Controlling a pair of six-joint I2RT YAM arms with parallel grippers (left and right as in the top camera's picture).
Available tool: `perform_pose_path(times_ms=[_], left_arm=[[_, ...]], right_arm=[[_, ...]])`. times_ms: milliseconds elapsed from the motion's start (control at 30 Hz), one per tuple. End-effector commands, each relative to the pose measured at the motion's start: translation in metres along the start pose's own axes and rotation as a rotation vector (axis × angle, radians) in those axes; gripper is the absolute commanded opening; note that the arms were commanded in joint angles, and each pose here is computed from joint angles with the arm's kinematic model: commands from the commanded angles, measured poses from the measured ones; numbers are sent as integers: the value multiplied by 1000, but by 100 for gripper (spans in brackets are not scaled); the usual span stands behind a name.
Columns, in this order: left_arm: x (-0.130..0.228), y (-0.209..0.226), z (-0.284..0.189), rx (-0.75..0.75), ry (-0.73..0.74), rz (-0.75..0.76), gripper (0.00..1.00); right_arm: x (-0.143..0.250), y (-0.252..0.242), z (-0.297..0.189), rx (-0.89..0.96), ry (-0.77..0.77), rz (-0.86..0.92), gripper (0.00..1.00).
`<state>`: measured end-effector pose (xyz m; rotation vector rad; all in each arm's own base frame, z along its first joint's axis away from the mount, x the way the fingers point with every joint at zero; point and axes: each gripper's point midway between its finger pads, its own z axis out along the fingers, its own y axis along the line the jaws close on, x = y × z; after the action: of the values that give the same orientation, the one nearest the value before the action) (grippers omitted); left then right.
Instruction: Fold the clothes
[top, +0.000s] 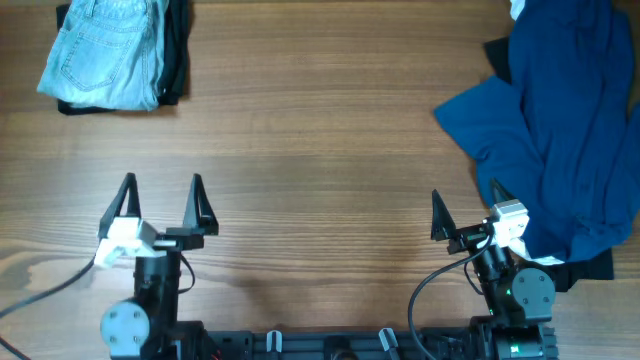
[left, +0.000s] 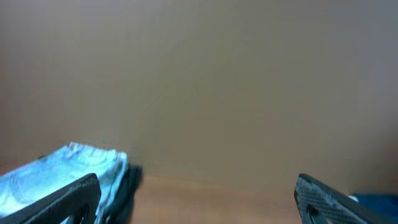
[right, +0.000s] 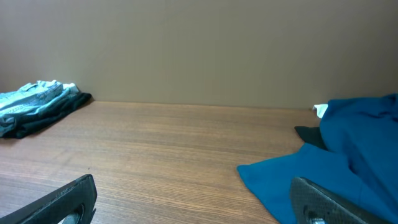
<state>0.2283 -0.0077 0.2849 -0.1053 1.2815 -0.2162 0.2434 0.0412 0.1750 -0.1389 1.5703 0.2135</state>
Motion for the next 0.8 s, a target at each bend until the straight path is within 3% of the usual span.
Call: perform_pose_path(times_ms=[0,300,500,767], left_arm=[[10,-6,-4,50,-34,9,100],[58,2,-4,42,77,3,100],[127,17,-20,-22,365,-15,100],[126,18,-19,-26,361,-13,100]], right_arm=[[-2,0,0,3,-9,4,100],[-1,0,0,3,-8,4,100],[-1,0,0,3,-8,4,100],[-1,0,0,3,-8,4,100]])
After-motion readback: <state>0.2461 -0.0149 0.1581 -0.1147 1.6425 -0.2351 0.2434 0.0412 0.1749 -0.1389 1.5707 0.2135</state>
